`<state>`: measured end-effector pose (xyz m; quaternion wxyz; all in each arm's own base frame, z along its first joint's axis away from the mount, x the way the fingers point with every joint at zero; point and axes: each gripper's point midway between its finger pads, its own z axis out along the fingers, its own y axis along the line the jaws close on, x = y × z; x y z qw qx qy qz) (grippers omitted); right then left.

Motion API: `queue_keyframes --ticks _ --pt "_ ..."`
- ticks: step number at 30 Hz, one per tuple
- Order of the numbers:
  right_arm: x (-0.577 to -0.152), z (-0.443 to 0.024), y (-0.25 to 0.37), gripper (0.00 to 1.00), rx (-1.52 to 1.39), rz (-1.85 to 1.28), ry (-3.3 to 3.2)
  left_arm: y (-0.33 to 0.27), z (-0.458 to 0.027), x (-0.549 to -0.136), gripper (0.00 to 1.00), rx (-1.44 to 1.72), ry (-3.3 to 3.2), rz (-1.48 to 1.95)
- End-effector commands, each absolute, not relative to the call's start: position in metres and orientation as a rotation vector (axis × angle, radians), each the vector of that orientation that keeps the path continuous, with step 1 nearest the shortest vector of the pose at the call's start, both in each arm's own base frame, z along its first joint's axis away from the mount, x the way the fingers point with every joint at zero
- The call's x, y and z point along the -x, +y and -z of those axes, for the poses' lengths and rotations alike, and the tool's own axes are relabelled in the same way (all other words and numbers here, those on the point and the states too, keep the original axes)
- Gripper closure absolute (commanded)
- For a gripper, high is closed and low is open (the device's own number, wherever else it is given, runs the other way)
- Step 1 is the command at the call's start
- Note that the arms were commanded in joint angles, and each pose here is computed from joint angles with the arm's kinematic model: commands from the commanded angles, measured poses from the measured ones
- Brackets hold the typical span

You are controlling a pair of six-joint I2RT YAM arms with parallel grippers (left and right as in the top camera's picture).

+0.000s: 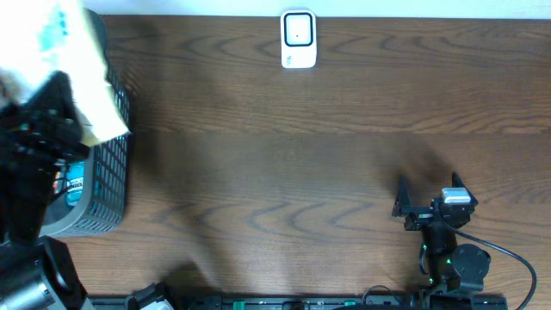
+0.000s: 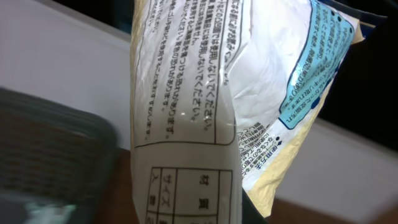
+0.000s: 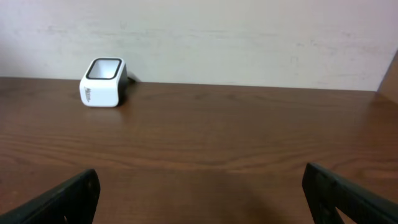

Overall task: Scan the item barcode
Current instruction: 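Lift the snack bag out and place it on the table center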

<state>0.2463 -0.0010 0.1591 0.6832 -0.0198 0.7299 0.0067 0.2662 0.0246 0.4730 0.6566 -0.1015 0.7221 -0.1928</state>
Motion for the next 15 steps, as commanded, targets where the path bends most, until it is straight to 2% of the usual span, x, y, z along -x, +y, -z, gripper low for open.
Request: queue_keyframes --ticks 1,8,15 --pt "-0.246 -0.157 -0.004 0.01 0.026 -0.008 1.642 -0.017 -0.472 -0.259 0.93 -0.007 1.666 0.526" --pt "-0.246 -0.158 -0.004 0.01 0.026 -0.008 1.642 -0.069 -0.425 -0.258 0.93 -0.224 1.806 0.655" --pt "-0.246 -0.158 -0.004 0.01 0.026 -0.008 1.642 -0.114 -0.363 -0.275 0.93 -0.397 1.957 0.790"
